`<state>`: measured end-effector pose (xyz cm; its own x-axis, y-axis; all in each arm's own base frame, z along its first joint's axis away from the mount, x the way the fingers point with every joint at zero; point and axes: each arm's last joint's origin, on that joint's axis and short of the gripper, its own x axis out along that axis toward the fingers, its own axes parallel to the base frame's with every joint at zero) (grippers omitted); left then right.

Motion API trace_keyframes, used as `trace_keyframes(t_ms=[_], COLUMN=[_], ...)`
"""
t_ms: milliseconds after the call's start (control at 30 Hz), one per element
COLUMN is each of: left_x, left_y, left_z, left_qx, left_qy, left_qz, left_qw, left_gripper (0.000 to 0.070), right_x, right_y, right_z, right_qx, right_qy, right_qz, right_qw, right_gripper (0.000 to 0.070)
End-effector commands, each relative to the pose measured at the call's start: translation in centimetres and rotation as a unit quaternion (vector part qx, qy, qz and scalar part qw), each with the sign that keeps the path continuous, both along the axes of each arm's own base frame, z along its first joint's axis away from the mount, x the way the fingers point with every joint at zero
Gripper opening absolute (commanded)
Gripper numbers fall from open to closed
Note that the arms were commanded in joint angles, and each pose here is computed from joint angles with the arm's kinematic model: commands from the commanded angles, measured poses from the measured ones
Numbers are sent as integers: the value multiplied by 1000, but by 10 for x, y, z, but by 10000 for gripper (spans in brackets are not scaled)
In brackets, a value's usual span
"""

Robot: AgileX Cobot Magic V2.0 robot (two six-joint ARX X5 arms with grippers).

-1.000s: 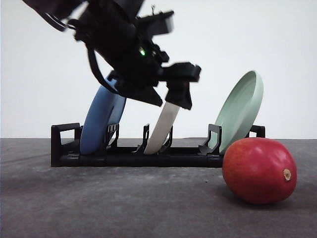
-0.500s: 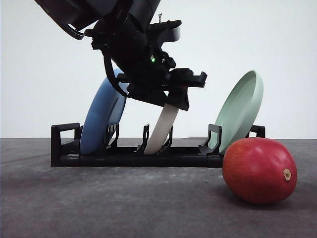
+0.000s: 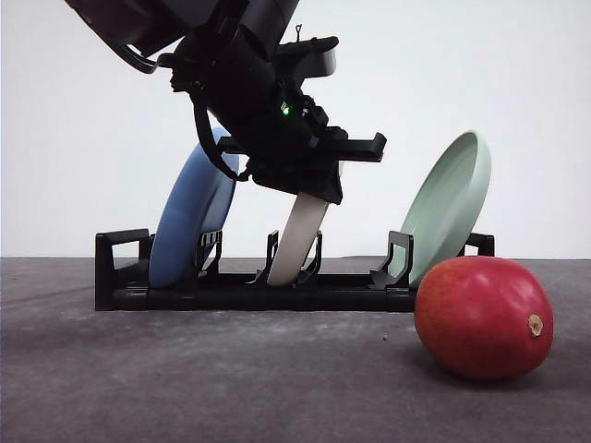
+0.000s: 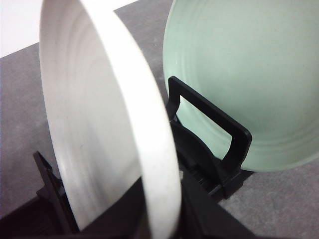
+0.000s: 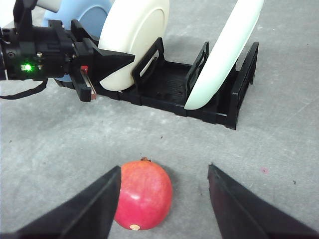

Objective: Place pomegranate in white plate

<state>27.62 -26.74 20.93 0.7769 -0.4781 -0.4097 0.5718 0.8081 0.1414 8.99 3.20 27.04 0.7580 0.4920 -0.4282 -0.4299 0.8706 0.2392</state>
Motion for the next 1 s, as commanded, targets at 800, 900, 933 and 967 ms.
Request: trace_keyframes(t_ms=[800,900,933,967], left_x=[-47,-60,-65,-70], left_y=[33,41,45,48], left_z=[101,112,115,119], left_qx=[-135,-127,-124,-120], left_qy=[1,9,12,15], left_qz=[21,16,13,11], left_qw=[991,992,992,993], left_gripper=[10,10,10,10], right_x=[0,0,0,0], right_y=[0,0,0,0], right_z=[6,6,6,6], right_qx=[2,2,2,2], right_qy=[-13,-13,-13,-13], right_qz=[3,3,3,3], right_qw=[1000,1000,1000,1000], right_gripper=[348,348,348,348])
